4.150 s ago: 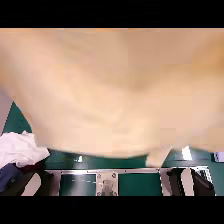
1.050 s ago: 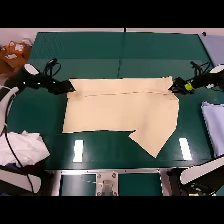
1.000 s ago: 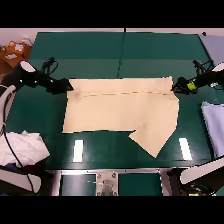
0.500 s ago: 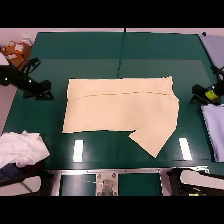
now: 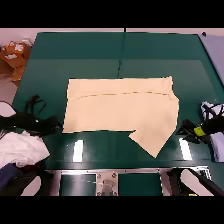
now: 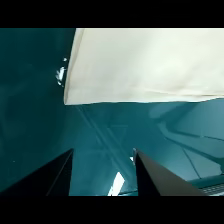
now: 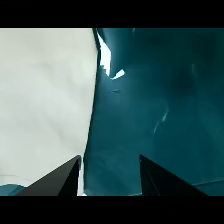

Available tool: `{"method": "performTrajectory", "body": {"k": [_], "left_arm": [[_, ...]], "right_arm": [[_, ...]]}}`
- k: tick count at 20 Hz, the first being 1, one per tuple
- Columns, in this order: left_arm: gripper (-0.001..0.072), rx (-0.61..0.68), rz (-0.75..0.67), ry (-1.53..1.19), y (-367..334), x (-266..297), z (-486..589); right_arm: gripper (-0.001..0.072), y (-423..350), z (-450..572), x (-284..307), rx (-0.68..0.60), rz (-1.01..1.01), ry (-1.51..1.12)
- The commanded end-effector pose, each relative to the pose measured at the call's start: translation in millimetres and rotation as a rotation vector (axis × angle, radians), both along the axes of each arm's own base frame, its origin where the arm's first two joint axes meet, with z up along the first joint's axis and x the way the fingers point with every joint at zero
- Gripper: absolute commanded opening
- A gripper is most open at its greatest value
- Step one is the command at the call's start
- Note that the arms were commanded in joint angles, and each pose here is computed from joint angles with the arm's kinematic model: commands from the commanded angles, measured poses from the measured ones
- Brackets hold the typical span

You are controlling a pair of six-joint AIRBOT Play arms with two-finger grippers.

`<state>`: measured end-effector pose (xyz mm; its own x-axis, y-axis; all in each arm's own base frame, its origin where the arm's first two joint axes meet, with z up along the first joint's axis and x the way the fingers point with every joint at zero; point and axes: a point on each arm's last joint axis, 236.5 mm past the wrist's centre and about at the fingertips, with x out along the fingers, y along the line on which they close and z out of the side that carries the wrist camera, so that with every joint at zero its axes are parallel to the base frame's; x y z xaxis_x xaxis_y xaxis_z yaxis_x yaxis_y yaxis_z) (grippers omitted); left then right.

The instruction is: Fold the shirts.

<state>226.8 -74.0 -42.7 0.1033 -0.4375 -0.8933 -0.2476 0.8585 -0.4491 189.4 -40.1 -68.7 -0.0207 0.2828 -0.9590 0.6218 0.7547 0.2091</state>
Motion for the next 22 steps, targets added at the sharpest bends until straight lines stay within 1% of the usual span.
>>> {"method": "performTrajectory", "body": {"k": [1, 2, 5, 8, 10, 11, 13, 14, 16, 17, 20, 22], "left_arm": [[0.0436, -0.096, 0.084, 0.014, -20.6, -15.2, -28.6], [0.0437, -0.088, 0.094, 0.008, -19.0, -15.3, -33.9], [0.0436, -0.063, 0.142, -0.078, -11.0, 6.3, -35.5], [0.0436, -0.101, 0.201, -0.121, -14.6, 21.5, -28.4], [0.0436, -0.165, 0.263, -0.153, -22.1, 35.3, -18.0], [0.0437, -0.159, 0.255, -0.161, -21.2, 35.9, -18.4], [0.0436, -0.191, 0.258, -0.085, -29.2, 22.0, -19.0], [0.0424, -0.201, 0.239, -0.045, -34.8, 12.3, -19.3], [0.0424, -0.134, 0.199, 0.013, -44.5, -5.3, -28.0], [0.0424, -0.086, 0.210, 0.035, -49.0, -9.9, -33.1], [0.0424, 0.005, 0.302, 0.009, -59.4, -2.6, -41.9], [0.0424, 0.064, 0.377, -0.048, -48.3, 13.0, -46.5]], "right_arm": [[0.0447, 27.3, -25.6, -1.6, 0.081, -0.072, -0.049], [0.0479, 28.8, -29.7, -2.5, 0.083, -0.074, -0.053], [0.0488, 29.3, -34.8, -5.0, 0.080, -0.078, -0.051], [0.0488, 29.2, -34.9, -5.0, 0.079, -0.078, -0.051], [0.0488, 28.7, -35.0, -4.3, 0.077, -0.079, -0.055], [0.0488, 28.7, -34.9, -4.1, 0.077, -0.079, -0.055], [0.0488, 29.3, -34.6, -3.1, 0.080, -0.083, -0.058], [0.0488, 28.4, -34.9, -1.7, 0.076, -0.085, -0.064], [0.0488, 27.5, -35.1, 0.0, 0.073, -0.088, -0.071], [0.0488, 27.4, -35.1, 0.4, 0.073, -0.089, -0.072], [0.0488, 27.4, -34.9, 2.7, 0.073, -0.094, -0.081], [0.0487, 29.6, -34.2, 9.1, 0.085, -0.114, -0.103]]}}
